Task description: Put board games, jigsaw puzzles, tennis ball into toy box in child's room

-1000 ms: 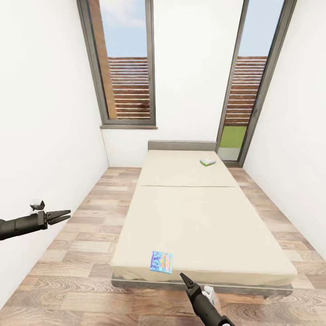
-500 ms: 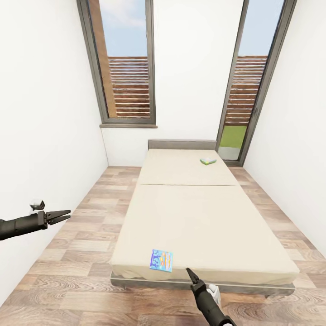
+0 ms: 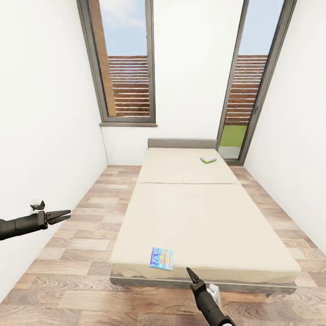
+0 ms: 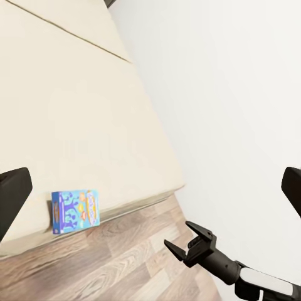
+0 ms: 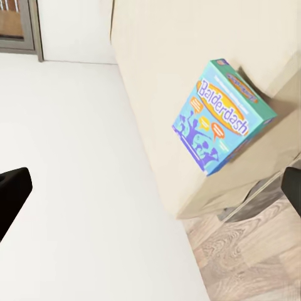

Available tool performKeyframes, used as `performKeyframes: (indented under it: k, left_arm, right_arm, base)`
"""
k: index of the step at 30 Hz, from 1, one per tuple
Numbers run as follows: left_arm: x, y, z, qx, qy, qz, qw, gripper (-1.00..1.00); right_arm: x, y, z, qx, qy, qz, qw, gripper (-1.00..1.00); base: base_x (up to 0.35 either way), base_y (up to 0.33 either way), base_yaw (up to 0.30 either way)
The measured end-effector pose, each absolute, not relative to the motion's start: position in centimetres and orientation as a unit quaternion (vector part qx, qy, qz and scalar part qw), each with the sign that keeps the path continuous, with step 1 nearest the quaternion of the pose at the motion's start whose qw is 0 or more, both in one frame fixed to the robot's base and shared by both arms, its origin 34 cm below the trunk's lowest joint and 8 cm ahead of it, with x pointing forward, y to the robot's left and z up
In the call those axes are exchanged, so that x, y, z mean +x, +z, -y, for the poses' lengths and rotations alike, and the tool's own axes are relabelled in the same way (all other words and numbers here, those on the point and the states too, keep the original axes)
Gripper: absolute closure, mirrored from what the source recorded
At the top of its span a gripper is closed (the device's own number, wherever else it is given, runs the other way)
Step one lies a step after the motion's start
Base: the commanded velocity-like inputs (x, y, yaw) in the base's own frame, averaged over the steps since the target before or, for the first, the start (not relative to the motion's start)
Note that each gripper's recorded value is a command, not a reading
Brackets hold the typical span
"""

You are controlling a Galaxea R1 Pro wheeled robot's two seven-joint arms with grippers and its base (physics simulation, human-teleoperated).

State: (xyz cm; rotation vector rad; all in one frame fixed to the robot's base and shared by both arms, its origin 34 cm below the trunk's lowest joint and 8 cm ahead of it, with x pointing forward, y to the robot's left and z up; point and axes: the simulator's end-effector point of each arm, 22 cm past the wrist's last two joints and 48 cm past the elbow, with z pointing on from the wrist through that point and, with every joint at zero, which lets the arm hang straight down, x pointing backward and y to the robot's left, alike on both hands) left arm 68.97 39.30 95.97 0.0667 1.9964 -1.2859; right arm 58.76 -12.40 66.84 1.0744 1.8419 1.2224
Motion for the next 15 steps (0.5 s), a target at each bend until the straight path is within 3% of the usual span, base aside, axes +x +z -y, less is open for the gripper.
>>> performKeyframes:
  k: [15]
  left_arm:
    - [68.9,93.6,-39.3,0.026,-0.502,-0.78,0.374,-1.0]
  right_arm:
    - [58.7,64.5,12.3,0.409,0.47,-0.707,0.335,-1.0]
  base:
    - [0.0,0.0,0.0]
